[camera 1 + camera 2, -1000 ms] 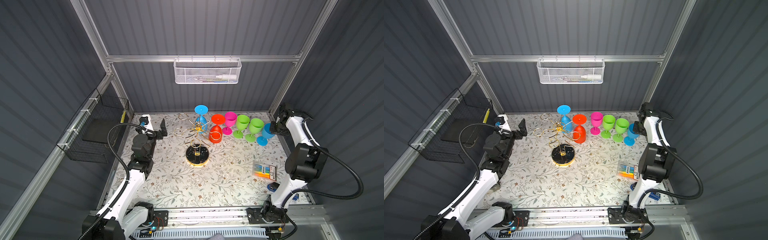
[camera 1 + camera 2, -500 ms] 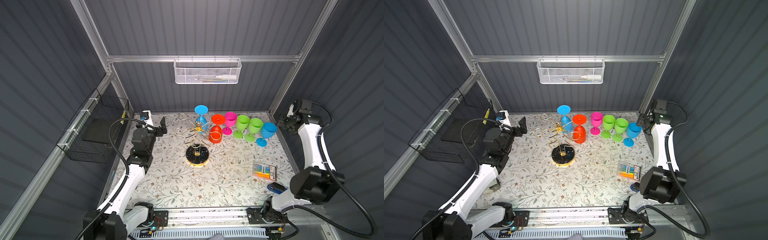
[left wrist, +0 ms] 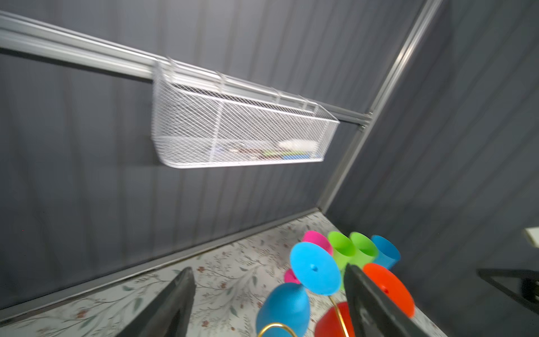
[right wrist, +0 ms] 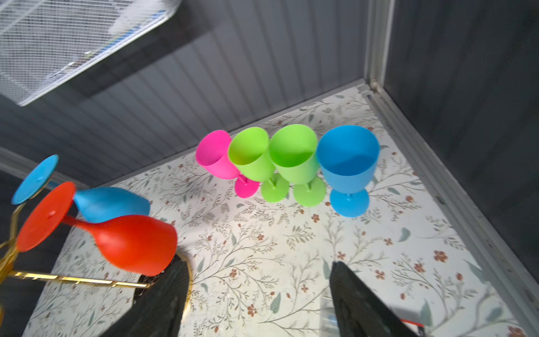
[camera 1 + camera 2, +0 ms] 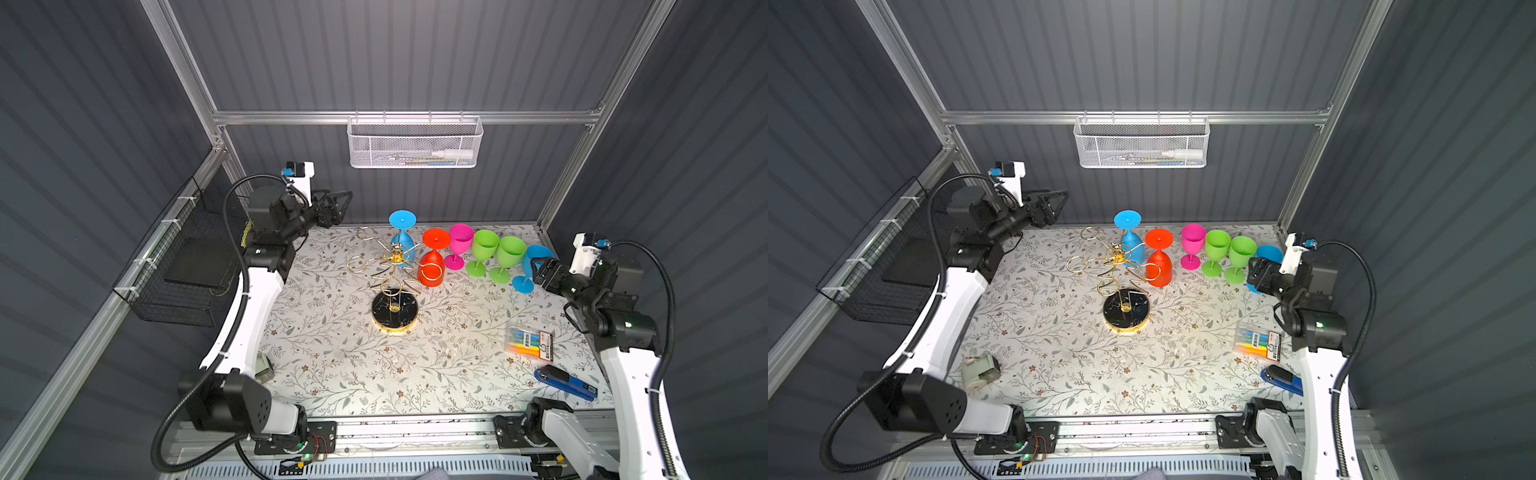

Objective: Take the wine glass off the wine glass rack
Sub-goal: 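Move the left gripper to the remaining cyan glass on the rack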

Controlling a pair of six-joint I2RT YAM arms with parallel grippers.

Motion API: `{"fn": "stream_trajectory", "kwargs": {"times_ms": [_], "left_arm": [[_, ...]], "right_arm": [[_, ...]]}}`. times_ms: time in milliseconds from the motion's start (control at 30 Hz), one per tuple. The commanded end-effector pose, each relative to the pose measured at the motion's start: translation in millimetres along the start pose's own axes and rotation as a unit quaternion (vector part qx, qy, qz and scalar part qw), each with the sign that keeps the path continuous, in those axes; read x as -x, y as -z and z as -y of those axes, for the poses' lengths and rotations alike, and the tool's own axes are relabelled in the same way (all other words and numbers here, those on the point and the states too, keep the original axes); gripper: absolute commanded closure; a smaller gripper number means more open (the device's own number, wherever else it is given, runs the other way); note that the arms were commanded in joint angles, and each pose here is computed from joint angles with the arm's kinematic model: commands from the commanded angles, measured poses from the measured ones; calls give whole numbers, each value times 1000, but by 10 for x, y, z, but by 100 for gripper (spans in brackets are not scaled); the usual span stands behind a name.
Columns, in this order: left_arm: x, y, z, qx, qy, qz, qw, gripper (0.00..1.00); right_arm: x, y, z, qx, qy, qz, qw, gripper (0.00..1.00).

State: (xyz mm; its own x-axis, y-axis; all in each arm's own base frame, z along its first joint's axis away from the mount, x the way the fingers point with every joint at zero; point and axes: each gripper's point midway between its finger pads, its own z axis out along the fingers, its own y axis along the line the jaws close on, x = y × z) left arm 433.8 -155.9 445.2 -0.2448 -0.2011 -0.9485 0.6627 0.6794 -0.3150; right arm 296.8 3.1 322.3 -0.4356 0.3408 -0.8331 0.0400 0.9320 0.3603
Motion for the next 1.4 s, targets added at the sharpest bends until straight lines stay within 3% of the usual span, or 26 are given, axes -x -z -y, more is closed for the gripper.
{"fn": "stream_trajectory", "kwargs": {"times_ms": [0,200,467,933,1367], "left_arm": [[-348,-182,168,-104,84,-95,987,22],[-526,-621,-67,-130,148,-156,968,26],[-824,-1026,-120,-113,144,-194,964,27],[-1112,-1259,12,-131,145,-224,955,29],[-1209,-1247,76,-135,143,-238,951,36]], "right_arm": [[-79,-61,-219,35,13,1,999,22],[-362,-181,-486,63,49,-26,996,21],[-761,-249,-851,125,52,-56,989,21],[-1078,-286,-1128,145,64,-83,984,20],[-1193,-335,-1181,145,67,-95,983,19]]}}
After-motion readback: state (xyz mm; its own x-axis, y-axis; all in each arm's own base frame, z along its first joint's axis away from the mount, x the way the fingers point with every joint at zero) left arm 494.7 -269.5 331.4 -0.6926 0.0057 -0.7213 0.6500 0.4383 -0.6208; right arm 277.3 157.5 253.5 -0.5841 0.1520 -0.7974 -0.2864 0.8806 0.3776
